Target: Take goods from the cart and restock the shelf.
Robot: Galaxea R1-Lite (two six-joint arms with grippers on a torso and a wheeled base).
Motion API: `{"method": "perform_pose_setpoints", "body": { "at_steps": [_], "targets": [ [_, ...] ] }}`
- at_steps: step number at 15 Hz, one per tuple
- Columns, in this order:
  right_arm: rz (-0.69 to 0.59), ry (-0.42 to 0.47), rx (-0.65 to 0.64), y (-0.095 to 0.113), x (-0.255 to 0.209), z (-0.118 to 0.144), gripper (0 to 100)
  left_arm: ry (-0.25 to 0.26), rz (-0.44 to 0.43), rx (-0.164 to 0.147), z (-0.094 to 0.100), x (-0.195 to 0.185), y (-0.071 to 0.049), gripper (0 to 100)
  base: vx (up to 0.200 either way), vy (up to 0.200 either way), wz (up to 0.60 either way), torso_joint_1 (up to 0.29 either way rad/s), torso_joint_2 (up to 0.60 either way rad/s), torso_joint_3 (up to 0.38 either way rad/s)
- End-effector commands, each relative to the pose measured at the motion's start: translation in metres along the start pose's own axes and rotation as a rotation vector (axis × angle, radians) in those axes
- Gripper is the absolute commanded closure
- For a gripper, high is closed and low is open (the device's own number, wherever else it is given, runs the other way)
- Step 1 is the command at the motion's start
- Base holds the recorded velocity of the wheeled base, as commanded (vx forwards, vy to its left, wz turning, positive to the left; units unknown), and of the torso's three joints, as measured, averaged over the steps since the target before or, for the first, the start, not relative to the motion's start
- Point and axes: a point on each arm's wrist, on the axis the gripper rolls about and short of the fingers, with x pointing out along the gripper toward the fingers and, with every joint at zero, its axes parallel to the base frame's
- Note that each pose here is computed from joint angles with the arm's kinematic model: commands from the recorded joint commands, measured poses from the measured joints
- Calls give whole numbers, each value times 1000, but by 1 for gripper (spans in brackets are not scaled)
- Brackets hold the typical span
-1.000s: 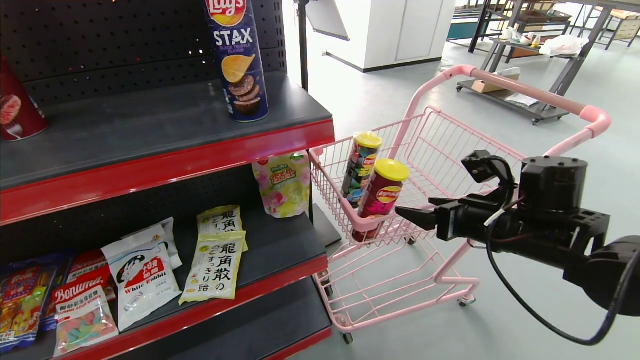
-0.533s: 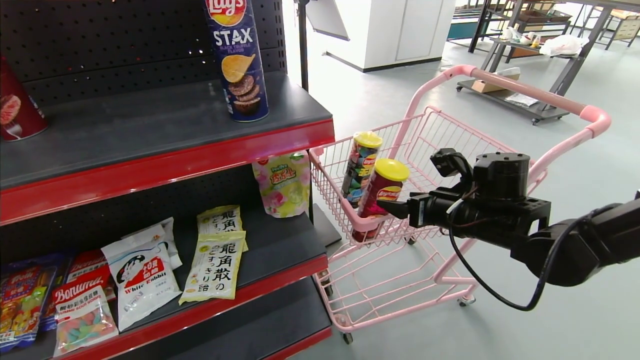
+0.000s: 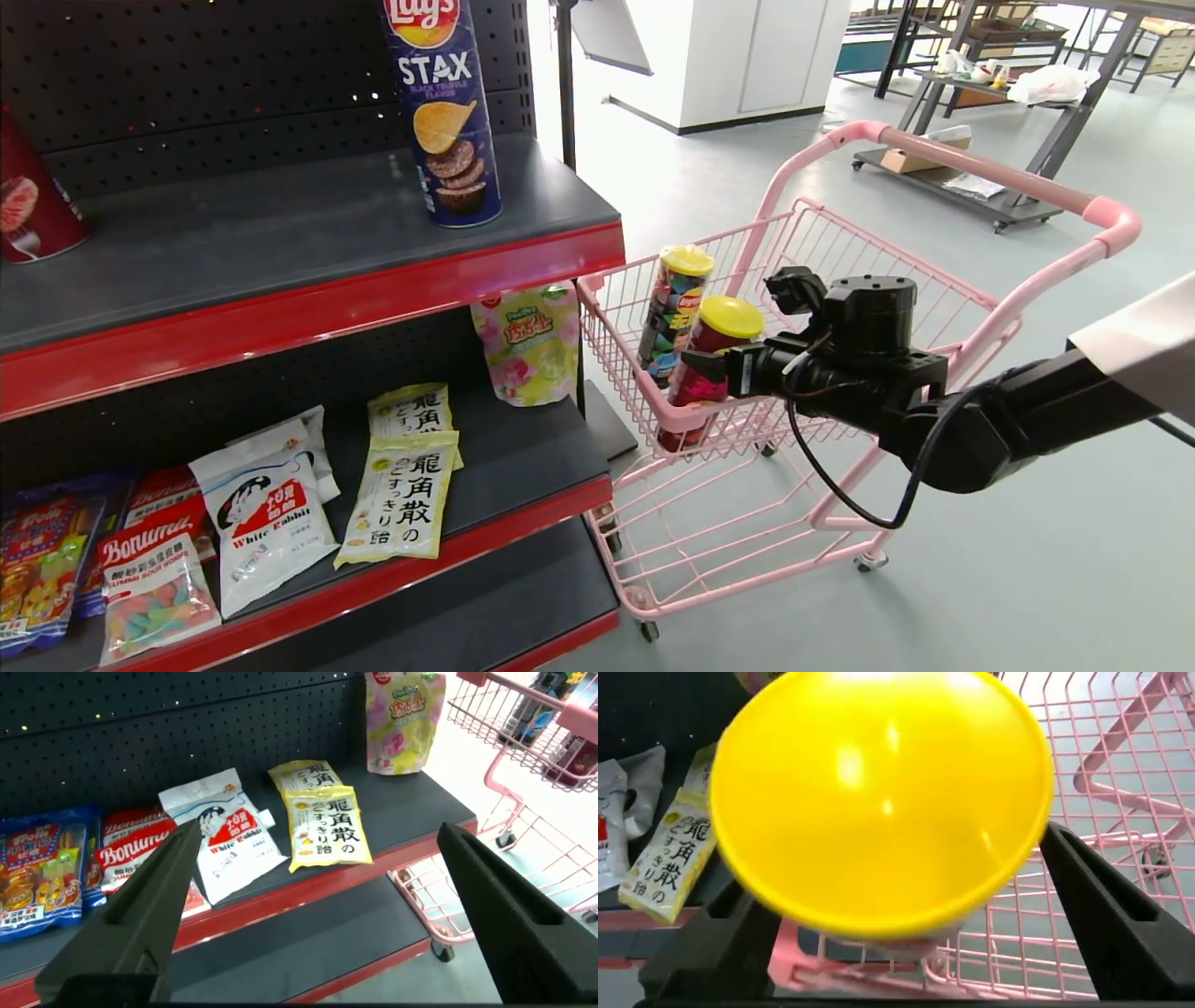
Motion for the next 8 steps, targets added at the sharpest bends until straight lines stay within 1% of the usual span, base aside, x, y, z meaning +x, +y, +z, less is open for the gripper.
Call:
{"method": "perform_pose_setpoints", "body": {
  "at_steps": [1, 4, 5, 8],
  "targets": [
    [-8, 8, 2, -3, 19, -7, 0, 1, 1, -1, 0, 0, 0, 0, 0, 0, 0, 0, 0, 0],
    [-8, 14, 3, -2, 27, -12, 0, 1, 1, 1, 0, 0, 0, 0, 0, 0, 0, 0, 0, 0],
    [-18, 13, 4, -3, 30, -13, 100, 1, 1, -1, 0, 0, 0, 0, 0, 0, 0, 0, 0, 0],
    [-22, 9, 14, -3, 29, -12, 100, 1, 1, -1, 0, 0, 0, 0, 0, 0, 0, 0, 0, 0]
  ]
}}
